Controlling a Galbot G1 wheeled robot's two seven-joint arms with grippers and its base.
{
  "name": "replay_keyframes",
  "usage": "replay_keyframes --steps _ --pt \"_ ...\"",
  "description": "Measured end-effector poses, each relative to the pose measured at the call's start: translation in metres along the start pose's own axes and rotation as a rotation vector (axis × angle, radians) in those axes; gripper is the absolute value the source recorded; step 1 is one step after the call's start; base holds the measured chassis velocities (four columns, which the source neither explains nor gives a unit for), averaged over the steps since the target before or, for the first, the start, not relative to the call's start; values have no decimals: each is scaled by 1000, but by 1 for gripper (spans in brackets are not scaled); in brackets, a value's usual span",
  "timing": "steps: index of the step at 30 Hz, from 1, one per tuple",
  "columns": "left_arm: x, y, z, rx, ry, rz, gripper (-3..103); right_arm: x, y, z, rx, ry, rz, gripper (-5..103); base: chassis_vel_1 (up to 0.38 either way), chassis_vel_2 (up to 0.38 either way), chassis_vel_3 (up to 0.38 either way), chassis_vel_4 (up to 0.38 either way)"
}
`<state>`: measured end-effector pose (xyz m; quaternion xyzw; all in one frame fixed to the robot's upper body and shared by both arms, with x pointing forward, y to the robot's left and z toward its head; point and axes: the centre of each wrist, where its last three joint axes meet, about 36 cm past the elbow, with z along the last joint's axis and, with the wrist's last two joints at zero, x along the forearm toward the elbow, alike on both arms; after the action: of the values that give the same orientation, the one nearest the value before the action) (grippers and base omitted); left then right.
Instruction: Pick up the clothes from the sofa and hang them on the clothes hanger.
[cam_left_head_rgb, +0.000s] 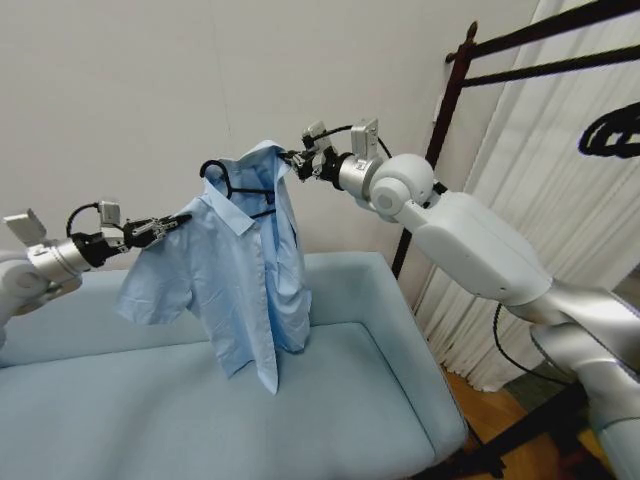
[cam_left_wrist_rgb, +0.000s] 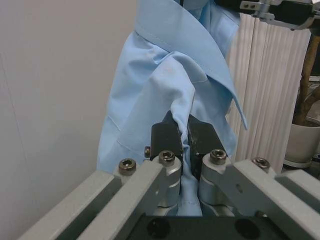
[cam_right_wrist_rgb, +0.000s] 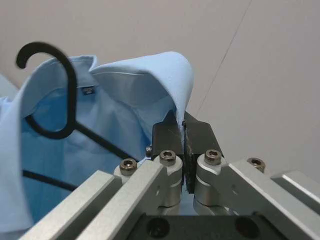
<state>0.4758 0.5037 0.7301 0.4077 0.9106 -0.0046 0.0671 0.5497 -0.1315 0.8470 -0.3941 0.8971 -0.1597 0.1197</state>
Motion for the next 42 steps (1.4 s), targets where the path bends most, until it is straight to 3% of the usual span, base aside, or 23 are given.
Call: replay_keyframes --steps 12,21,32,41,42 --pt "-1 1 1 6 -12 -9 3 8 42 42 4 99 -49 1 0 0 0 0" --pt "-2 0 -5 -6 -17 -13 3 2 65 41 -1 87 -97 1 0 0 0 0" --pt "-2 -3 -12 -14 -19 -4 3 3 93 56 62 113 -148 1 0 0 0 0" --pt "0 -3 -18 -19 -35 30 3 -3 94 54 19 106 -49 -2 0 0 0 0" --pt "1 -2 -18 -21 -38 34 3 -3 93 49 2 98 -32 9 0 0 0 0"
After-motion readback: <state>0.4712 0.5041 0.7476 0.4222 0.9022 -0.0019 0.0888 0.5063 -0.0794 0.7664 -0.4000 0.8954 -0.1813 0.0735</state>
